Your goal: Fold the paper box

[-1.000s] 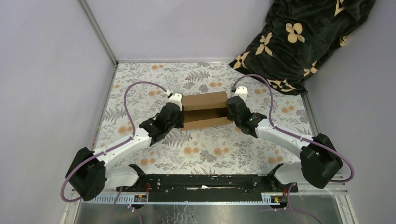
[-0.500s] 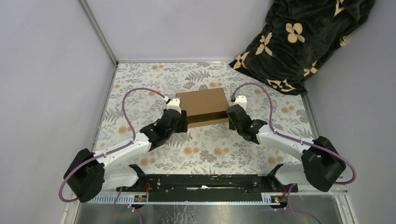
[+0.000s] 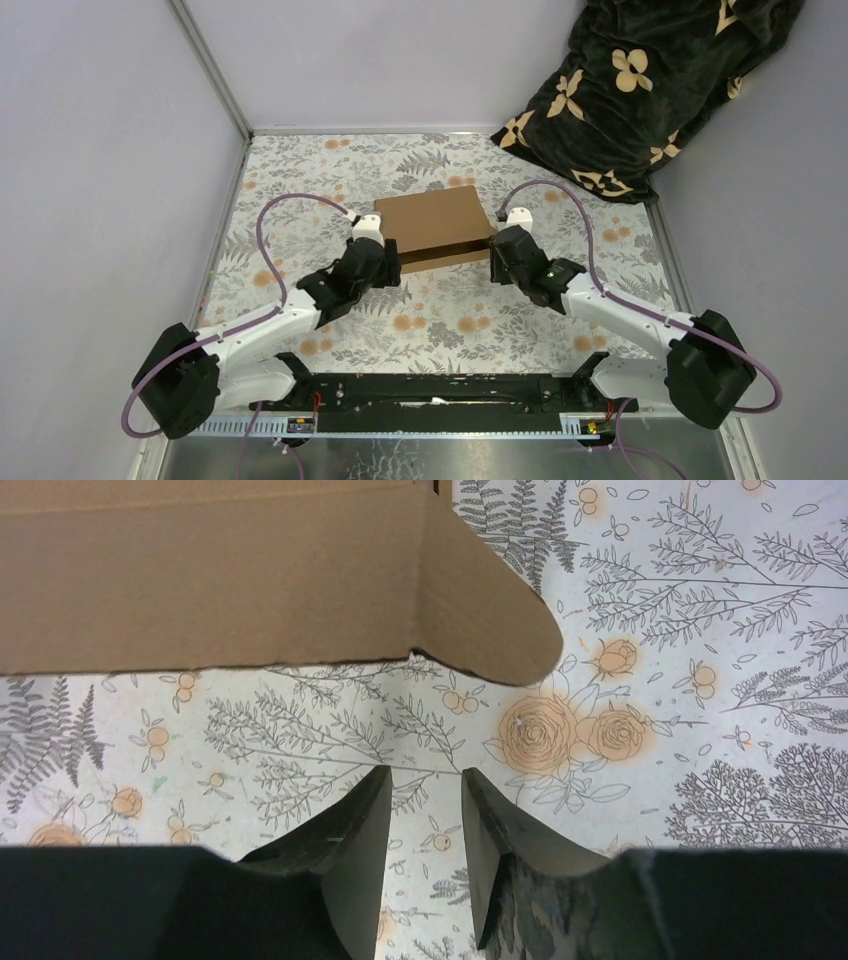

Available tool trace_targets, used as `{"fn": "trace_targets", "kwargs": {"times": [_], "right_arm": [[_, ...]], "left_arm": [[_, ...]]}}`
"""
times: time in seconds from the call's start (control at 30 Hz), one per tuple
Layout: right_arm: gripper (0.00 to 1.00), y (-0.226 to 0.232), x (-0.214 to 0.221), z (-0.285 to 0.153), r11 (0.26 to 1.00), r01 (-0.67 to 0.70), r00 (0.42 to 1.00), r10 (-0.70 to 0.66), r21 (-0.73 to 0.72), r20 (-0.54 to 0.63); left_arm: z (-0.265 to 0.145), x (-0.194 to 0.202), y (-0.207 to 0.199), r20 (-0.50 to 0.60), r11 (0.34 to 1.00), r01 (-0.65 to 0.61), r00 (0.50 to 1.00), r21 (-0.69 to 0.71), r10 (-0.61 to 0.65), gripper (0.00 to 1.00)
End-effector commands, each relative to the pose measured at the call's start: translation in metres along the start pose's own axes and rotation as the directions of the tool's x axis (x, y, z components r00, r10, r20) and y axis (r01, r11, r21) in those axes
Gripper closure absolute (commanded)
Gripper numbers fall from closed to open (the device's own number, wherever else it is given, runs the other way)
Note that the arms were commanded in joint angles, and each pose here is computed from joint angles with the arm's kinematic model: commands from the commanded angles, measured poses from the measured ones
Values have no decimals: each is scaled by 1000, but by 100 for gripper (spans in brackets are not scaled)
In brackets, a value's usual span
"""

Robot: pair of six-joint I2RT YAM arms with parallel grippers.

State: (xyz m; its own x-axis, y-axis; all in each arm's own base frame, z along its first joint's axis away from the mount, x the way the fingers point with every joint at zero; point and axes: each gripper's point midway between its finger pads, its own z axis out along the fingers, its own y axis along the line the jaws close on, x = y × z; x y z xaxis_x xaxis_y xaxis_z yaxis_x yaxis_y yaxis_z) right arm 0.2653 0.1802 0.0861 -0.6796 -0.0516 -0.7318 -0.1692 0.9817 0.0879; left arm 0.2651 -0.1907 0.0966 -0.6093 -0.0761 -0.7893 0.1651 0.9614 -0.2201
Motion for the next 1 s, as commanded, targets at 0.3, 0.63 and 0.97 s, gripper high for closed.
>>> {"fn": "trace_targets", "kwargs": {"times": [0.3,0.63,0.97], "right_arm": [[54,4,-65,-64,999,10,993,-5,-47,115],[47,30,-147,-64,997,69,972,-58,-44,227],[53,11,-138,26,994,60,995,-52,-89,88]], "left_arm": [[-23,9,-17,-9,990,99,995,96,-99,35],[-55,6,-21,-19,980,151,989,131,-150,36],[-84,-43,-24,92,974,166,979,152,-181,34]]}}
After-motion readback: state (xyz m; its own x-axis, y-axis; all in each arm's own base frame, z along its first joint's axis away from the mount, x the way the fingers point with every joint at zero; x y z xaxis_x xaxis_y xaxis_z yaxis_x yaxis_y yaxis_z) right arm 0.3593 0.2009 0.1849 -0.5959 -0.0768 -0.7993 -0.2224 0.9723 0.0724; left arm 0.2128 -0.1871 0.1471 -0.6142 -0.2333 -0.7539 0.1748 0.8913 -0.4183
